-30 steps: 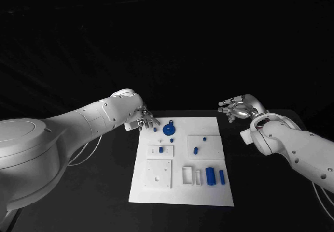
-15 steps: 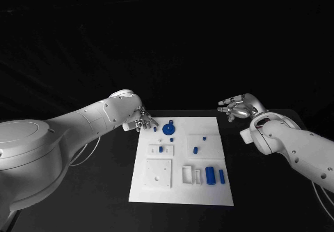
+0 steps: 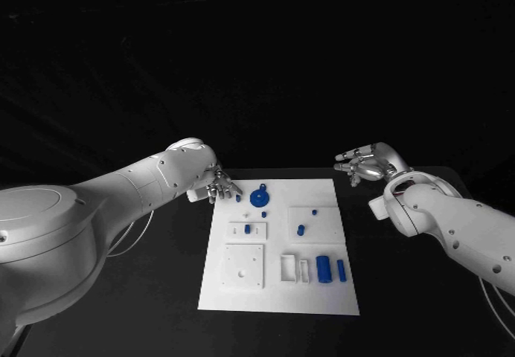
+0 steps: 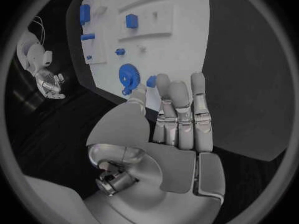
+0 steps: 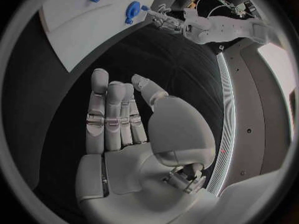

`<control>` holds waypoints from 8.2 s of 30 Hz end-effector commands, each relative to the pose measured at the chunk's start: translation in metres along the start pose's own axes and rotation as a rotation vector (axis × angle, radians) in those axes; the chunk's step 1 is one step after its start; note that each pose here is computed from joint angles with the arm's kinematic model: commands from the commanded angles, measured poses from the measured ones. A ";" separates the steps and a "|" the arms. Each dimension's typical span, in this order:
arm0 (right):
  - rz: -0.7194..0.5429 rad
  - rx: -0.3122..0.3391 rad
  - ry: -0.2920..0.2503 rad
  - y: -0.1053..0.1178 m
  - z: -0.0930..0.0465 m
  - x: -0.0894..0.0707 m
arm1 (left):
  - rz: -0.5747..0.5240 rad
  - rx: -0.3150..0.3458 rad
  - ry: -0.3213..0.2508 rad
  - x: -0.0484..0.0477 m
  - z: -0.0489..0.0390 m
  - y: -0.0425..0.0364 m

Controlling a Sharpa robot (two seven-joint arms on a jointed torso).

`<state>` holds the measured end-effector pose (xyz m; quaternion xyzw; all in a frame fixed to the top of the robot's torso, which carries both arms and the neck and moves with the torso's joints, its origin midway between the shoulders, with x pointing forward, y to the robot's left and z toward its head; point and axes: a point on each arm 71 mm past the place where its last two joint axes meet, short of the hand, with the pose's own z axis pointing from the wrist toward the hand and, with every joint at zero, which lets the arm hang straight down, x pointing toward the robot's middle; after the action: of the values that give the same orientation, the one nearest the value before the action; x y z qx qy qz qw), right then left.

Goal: Assemble the parts on the task board

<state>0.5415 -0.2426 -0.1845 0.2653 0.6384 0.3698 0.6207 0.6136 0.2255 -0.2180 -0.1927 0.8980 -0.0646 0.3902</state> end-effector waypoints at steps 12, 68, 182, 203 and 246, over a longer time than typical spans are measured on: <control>-0.001 -0.012 0.004 0.003 0.000 0.002 | -0.016 0.047 0.055 0.0077 0.0017 -0.0061; -0.001 -0.007 0.012 0.002 0.001 0.003 | -0.099 0.097 0.002 0.0058 0.0037 -0.0019; -0.017 0.016 0.019 -0.008 -0.002 -0.007 | -0.035 0.114 -0.012 0.1080 -0.0330 0.0221; -0.017 0.017 0.021 -0.008 -0.001 -0.006 | -0.012 0.102 0.021 0.1104 -0.0338 0.0268; -0.018 0.019 0.022 -0.009 -0.002 -0.006 | 0.008 0.100 0.050 0.1121 -0.0342 0.0297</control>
<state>0.5417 -0.2538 -0.1876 0.2659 0.6484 0.3596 0.6161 0.5139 0.2064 -0.2724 -0.1774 0.8947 -0.1226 0.3911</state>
